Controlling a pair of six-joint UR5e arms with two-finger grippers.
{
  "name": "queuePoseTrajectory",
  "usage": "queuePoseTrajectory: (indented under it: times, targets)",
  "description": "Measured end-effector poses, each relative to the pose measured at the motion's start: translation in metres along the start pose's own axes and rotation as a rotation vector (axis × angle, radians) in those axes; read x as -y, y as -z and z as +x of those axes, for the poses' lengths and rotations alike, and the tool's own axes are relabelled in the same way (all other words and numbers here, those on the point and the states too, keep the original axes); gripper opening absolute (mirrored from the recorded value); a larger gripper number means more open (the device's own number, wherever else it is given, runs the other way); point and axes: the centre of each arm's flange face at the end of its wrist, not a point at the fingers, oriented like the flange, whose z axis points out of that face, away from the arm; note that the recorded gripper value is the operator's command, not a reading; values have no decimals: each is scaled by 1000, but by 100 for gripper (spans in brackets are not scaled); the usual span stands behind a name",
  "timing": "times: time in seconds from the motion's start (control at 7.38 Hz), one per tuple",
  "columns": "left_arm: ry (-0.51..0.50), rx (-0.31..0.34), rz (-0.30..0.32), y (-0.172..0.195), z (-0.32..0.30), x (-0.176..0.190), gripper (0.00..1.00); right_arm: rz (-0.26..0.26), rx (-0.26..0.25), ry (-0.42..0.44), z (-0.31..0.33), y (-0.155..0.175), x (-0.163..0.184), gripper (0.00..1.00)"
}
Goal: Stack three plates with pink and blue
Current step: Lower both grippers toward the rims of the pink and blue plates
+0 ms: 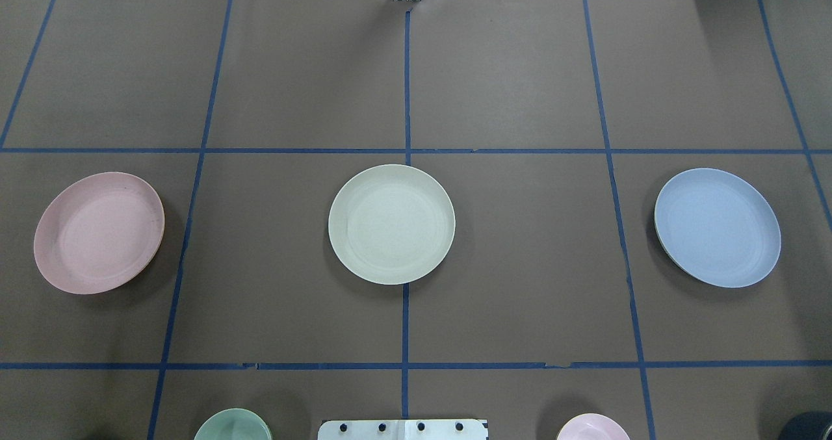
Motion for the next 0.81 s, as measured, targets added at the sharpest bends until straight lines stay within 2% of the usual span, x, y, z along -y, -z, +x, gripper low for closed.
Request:
queuePoseTrajectory:
  times: [0.41,0.81]
  targets:
    - [-37,2,37,15,14,7,100,6,1,2,-1,1,1,100]
    - [-180,12,163,40,50,41,100,26,12,23,-10,10,10,100]
